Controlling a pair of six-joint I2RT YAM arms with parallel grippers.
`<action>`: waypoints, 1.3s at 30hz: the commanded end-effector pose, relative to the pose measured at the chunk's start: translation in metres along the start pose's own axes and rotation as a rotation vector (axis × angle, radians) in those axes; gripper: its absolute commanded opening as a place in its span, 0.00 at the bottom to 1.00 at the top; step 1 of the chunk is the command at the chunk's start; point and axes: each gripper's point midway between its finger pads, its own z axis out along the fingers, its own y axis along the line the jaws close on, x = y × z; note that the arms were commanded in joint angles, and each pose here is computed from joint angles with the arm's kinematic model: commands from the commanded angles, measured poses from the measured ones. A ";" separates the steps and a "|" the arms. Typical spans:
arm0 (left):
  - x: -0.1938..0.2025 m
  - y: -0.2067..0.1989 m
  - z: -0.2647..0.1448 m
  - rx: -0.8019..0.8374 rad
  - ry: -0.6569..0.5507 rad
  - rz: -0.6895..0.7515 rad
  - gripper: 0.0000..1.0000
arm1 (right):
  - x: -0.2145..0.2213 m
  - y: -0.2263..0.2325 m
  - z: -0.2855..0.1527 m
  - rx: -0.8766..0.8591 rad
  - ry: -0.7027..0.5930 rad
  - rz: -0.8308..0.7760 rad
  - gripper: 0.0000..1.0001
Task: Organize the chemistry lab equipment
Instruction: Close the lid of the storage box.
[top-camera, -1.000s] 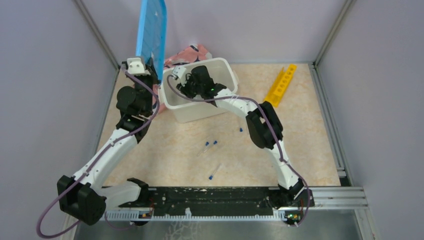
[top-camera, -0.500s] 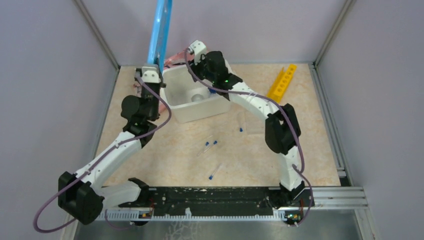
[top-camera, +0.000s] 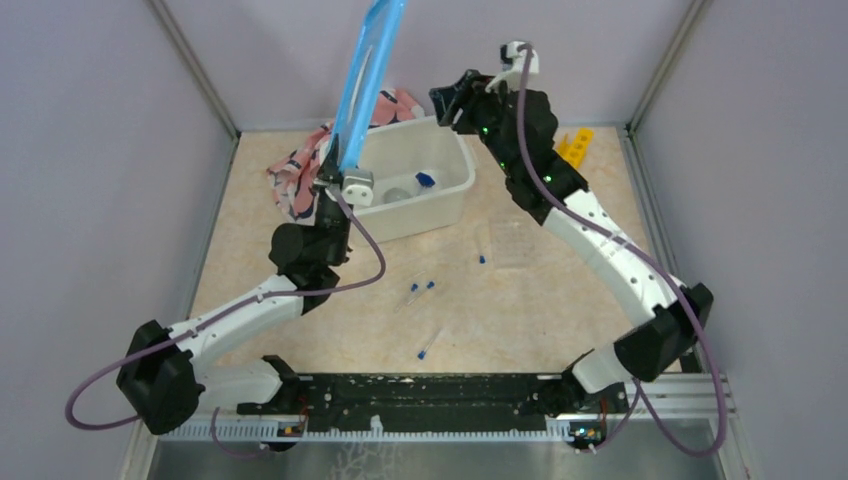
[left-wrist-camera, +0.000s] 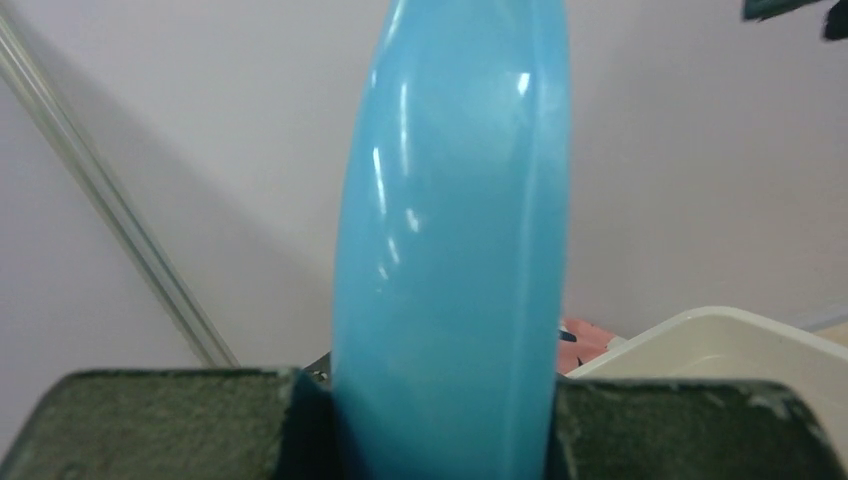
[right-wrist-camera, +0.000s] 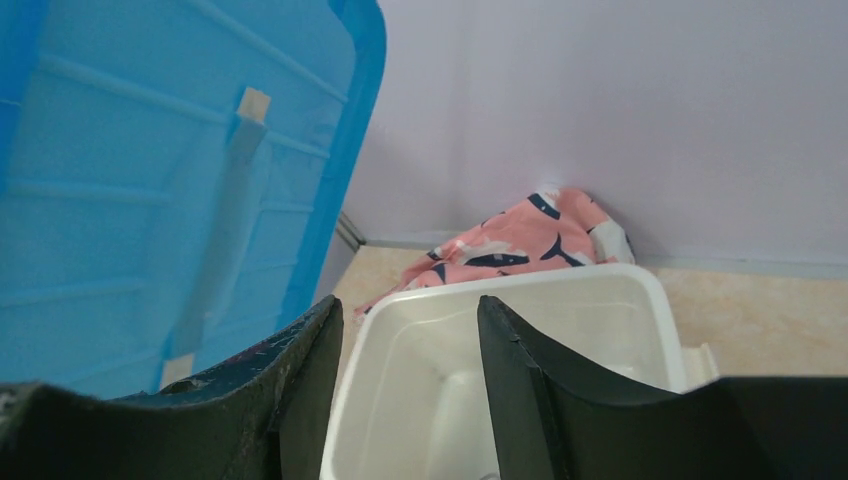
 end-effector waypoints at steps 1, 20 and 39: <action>-0.017 0.017 -0.004 -0.074 -0.062 0.040 0.00 | -0.015 -0.009 -0.033 0.034 -0.034 0.213 0.52; -0.010 -0.028 -0.019 0.073 -0.081 0.298 0.00 | -0.085 0.025 -0.086 -0.144 -0.107 0.383 0.52; -0.021 -0.064 -0.025 0.163 -0.141 0.433 0.00 | -0.069 0.022 -0.077 -0.176 -0.013 0.451 0.52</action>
